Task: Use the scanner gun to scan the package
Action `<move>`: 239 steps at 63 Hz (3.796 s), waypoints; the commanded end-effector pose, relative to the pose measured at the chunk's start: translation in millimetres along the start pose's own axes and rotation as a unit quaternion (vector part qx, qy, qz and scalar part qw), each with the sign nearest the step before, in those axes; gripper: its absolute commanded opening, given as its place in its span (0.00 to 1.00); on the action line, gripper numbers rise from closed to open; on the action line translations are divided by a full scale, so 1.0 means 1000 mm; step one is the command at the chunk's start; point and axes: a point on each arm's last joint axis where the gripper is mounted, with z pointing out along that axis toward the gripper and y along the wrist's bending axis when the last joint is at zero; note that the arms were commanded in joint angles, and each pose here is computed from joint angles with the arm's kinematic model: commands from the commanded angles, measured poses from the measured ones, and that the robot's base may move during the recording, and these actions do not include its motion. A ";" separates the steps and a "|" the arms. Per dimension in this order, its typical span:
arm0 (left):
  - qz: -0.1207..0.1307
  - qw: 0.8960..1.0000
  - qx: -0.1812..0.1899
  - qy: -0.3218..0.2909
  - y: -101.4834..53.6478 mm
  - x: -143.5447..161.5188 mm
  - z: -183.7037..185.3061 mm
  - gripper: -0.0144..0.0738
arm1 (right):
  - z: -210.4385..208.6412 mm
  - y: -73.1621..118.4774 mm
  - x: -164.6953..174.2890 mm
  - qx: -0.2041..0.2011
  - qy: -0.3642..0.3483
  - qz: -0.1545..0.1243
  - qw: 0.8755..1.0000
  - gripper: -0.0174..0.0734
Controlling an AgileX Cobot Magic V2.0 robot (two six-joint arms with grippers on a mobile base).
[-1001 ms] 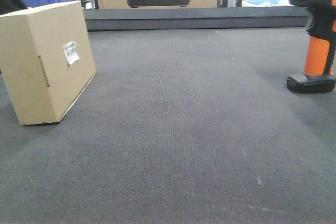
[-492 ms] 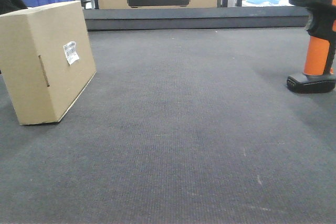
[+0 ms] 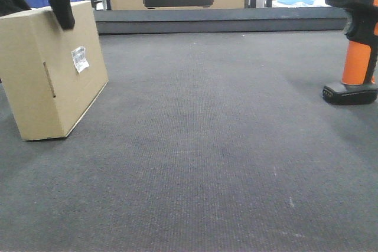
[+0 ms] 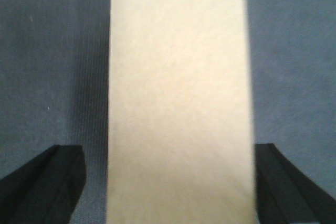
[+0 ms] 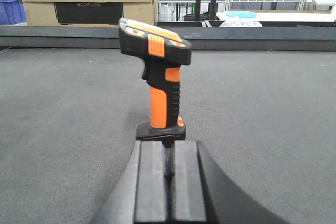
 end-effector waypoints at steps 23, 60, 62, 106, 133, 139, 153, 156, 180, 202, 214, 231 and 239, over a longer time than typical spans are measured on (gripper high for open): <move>0.000 1.000 -0.004 0.020 -0.003 0.001 0.010 0.38 | 0.000 0.000 -0.002 0.000 -0.009 -0.005 1.000 0.01; -0.051 0.988 0.145 -0.020 -0.048 -0.007 -0.036 0.04 | 0.000 0.000 -0.002 0.000 -0.009 -0.005 1.000 0.01; -0.044 0.987 0.151 -0.023 -0.055 -0.006 -0.036 0.04 | 0.000 0.000 -0.002 0.000 -0.009 -0.005 1.000 0.01; -0.072 0.979 0.191 -0.004 -0.098 0.005 -0.018 0.04 | 0.031 0.006 -0.103 -0.003 0.015 -0.001 1.000 0.01; -0.058 0.979 0.197 -0.006 -0.108 0.010 -0.020 0.04 | 0.141 0.000 -0.073 0.023 0.070 -0.001 0.997 0.01; -0.058 0.979 0.197 -0.006 -0.108 0.010 -0.020 0.04 | 0.155 -0.002 -0.060 0.028 0.081 0.000 0.996 0.01; -0.057 0.979 0.196 -0.008 -0.108 0.009 -0.020 0.04 | 0.183 -0.005 -0.041 0.039 0.044 0.041 0.997 0.01; -0.057 0.979 0.196 -0.010 -0.107 0.009 -0.020 0.04 | 0.188 -0.006 -0.038 0.039 0.035 0.045 0.998 0.01; -0.053 0.979 0.194 -0.024 -0.107 0.007 -0.020 0.04 | 0.207 -0.003 -0.007 0.018 0.050 0.053 0.997 0.01; -0.052 0.979 0.193 -0.025 -0.107 0.007 -0.020 0.04 | 0.211 -0.004 0.002 0.019 0.063 0.053 0.996 0.29; -0.051 0.981 0.189 -0.018 -0.106 0.010 -0.016 0.04 | 0.211 -0.004 0.002 0.019 0.058 0.053 0.997 0.60; -0.051 0.981 0.187 -0.016 -0.106 0.011 -0.015 0.04 | 0.220 -0.005 0.019 0.019 0.039 0.070 0.997 0.61; -0.051 0.981 0.187 -0.016 -0.106 0.011 -0.015 0.04 | 0.224 -0.006 0.029 0.018 0.035 0.075 0.996 0.61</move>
